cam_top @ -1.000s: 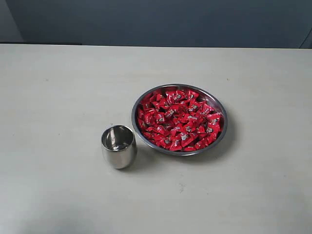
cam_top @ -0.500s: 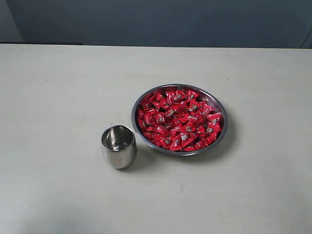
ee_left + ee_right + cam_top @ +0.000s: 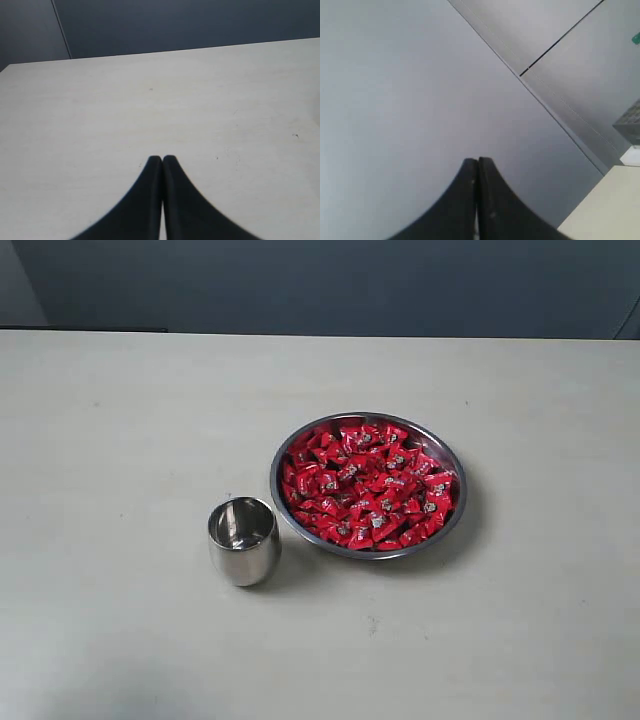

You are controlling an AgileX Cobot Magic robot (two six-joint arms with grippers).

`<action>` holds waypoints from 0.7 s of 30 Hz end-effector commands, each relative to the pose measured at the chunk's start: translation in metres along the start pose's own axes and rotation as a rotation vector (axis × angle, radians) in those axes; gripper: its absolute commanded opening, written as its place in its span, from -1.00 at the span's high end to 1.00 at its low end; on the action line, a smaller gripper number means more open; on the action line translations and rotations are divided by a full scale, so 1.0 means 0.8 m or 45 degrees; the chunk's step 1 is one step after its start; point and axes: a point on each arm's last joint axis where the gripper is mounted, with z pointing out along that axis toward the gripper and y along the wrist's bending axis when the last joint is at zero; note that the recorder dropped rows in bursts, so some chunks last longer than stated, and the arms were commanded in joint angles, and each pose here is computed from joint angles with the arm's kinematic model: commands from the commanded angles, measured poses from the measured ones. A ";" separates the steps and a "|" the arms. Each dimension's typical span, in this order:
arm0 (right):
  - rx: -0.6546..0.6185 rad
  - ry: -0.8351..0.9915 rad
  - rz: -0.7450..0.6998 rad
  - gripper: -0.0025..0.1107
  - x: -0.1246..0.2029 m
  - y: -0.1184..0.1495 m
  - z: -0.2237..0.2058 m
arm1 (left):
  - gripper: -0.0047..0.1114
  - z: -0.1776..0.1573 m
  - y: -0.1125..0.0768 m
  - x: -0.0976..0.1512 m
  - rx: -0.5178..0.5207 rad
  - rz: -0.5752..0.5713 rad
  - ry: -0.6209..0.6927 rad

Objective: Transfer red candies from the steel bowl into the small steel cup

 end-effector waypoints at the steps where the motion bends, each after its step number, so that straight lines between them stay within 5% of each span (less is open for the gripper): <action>1: 0.002 -0.036 0.011 0.96 -0.003 -0.001 -0.001 | 0.91 0.000 0.000 -0.001 0.005 0.001 -0.016; 5: 0.010 0.087 0.105 0.96 0.008 -0.001 -0.001 | 0.91 0.000 0.000 -0.001 0.005 0.001 -0.016; 15: -0.253 0.329 -0.450 0.96 -0.059 0.110 0.052 | 0.91 0.000 0.000 -0.001 0.005 0.001 -0.016; 19: -0.475 0.658 -0.725 0.96 -0.034 0.170 0.121 | 0.91 0.000 0.000 -0.001 0.005 0.001 -0.016; 21: -0.583 0.898 -0.872 0.96 0.018 0.199 0.162 | 0.91 0.000 0.000 -0.001 0.005 0.001 -0.016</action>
